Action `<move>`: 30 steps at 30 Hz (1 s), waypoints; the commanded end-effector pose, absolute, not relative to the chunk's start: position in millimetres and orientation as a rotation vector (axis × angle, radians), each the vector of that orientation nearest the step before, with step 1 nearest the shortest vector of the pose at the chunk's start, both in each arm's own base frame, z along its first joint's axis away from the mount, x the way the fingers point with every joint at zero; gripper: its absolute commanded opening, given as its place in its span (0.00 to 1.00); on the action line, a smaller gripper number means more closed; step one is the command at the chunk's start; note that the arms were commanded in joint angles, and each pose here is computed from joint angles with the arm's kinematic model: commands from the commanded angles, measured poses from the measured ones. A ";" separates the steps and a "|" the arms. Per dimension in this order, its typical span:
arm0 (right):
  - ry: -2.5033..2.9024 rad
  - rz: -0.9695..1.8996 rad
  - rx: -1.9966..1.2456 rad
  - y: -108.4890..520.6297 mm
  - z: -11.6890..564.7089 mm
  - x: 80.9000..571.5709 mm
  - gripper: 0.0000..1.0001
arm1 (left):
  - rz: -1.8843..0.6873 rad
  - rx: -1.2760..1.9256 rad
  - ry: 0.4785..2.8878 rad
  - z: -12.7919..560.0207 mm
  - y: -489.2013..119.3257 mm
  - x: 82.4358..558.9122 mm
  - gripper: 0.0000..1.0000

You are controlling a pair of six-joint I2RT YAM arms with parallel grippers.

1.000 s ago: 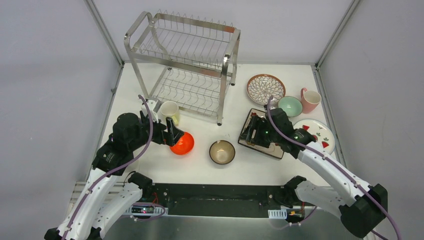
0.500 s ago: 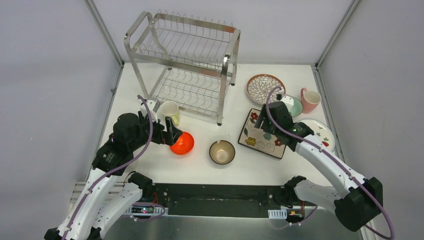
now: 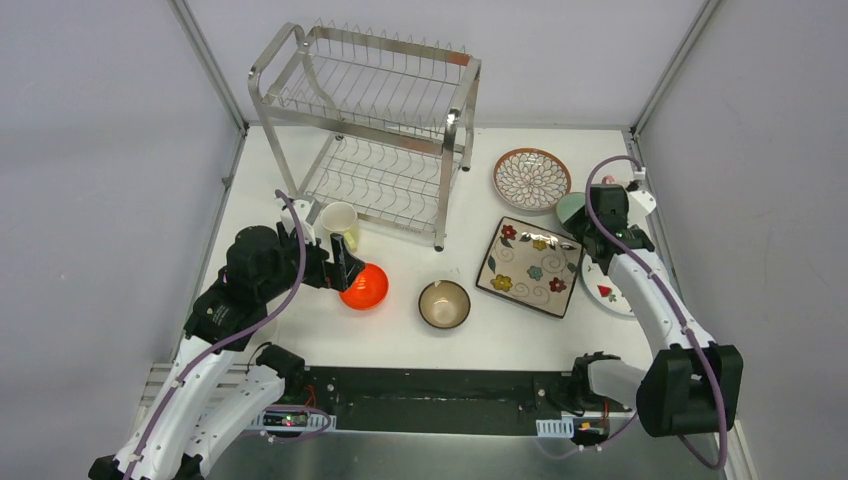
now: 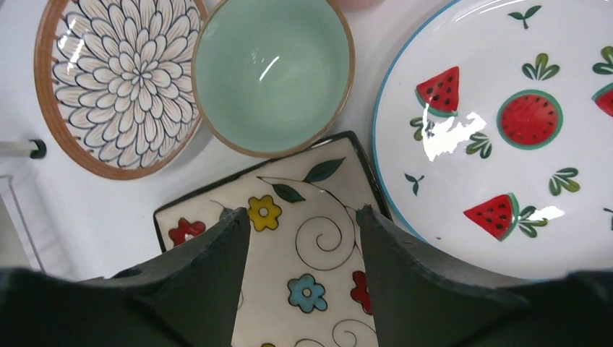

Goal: Load the mixed dishes into the dish rack
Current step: Pick up the bowl from the center of the board.

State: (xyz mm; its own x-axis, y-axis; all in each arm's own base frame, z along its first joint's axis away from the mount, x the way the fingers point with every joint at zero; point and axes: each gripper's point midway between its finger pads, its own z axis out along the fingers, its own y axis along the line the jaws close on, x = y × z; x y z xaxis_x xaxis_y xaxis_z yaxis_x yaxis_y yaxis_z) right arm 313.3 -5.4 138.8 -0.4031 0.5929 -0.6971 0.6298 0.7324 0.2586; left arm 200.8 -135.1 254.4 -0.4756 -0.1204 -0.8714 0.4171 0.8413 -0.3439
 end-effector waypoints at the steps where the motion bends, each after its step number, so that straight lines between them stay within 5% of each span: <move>1: 2.042 0.051 0.949 -6.5 144.3 339.8 0.59 | -0.634 0.224 1.956 257.8 -133.4 201.8 0.97; 27: 2.053 0.016 1.190 -43.6 77.4 369.1 0.58 | -0.620 0.217 1.981 252.3 -133.0 205.0 0.96; 30: 2.079 0.053 1.196 -38.4 72.1 371.4 0.51 | -0.615 0.211 1.981 252.1 -131.9 205.1 0.96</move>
State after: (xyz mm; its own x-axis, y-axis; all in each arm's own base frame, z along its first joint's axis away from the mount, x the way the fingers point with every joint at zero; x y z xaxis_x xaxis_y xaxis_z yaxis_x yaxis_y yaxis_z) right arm 358.4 -38.8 70.1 -0.3379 0.7445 -0.5758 0.7469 0.5844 0.3173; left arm 202.9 -135.9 250.3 -0.4903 -0.1139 -0.8641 0.4110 0.8441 -0.3444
